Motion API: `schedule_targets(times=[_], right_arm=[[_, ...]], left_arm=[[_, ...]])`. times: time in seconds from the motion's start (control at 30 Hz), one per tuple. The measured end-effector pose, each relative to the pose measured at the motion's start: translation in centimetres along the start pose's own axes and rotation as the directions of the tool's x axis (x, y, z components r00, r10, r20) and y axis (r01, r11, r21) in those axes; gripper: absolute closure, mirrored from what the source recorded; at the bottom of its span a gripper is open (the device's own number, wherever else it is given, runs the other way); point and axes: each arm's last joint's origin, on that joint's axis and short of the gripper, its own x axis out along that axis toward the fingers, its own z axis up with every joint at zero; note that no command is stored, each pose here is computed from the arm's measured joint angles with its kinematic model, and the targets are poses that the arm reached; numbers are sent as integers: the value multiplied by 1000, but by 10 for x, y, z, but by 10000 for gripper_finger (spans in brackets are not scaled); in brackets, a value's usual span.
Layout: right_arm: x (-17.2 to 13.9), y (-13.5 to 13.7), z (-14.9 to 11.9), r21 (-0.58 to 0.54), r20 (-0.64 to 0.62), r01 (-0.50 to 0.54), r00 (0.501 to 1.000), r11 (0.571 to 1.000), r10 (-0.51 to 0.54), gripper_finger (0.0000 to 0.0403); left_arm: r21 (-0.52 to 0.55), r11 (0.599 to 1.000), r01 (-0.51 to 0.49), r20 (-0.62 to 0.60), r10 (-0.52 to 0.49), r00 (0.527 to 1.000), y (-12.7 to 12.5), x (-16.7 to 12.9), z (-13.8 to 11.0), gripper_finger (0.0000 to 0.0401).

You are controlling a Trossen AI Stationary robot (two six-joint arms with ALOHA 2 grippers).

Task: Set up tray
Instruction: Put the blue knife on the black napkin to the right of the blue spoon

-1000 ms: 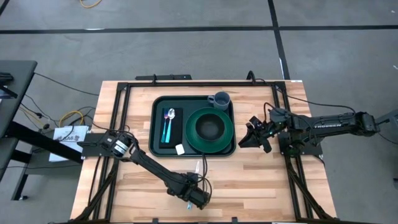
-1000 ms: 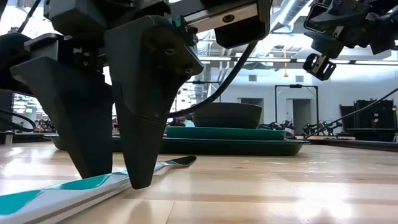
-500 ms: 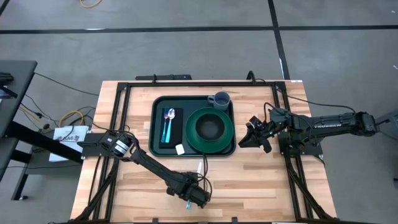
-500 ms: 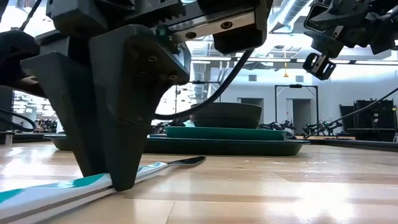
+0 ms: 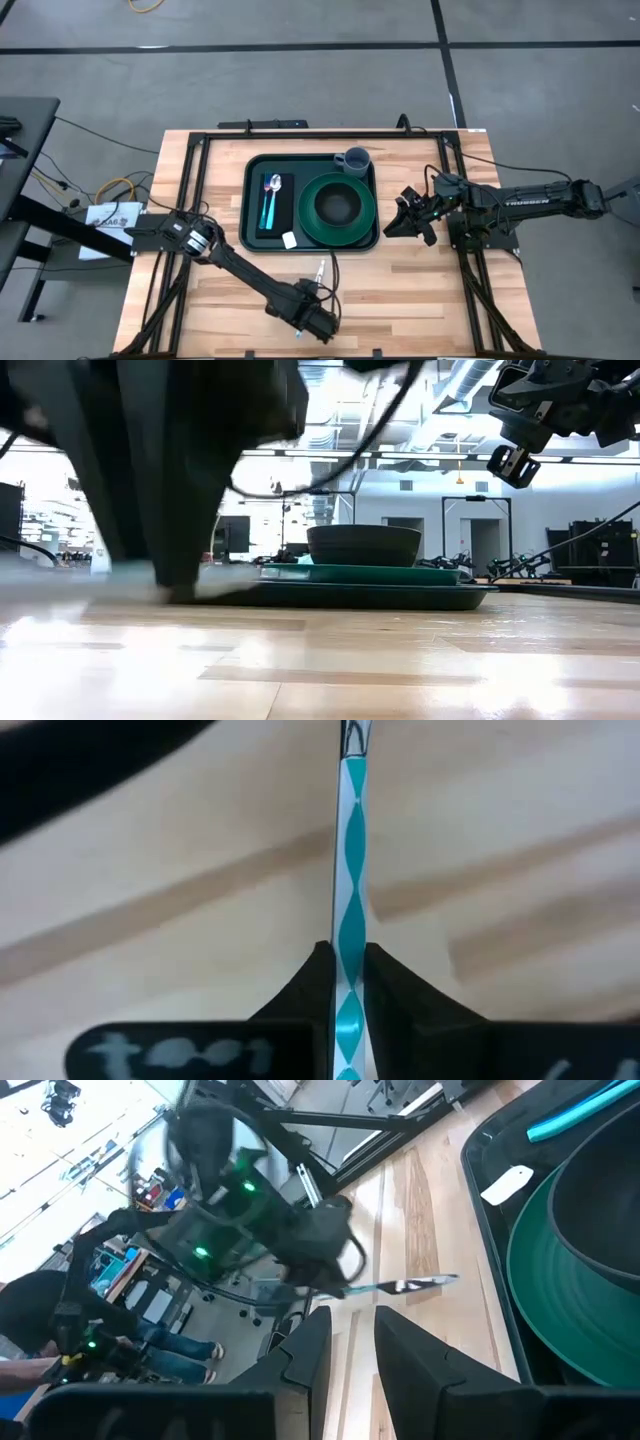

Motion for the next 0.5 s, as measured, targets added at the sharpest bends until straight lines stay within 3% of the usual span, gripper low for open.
schedule_targets(times=[0.27,0.5], right_arm=[[0,0,0,0,-1,-1,1000,1000,1,329],[0,0,0,0,-1,-1,1000,1000,1,329]], left_arm=[[-42,999,-5,57,7,998,-3,-40,-12,387],[-232,973,-13,254,73,964,6,-94,-6,387]])
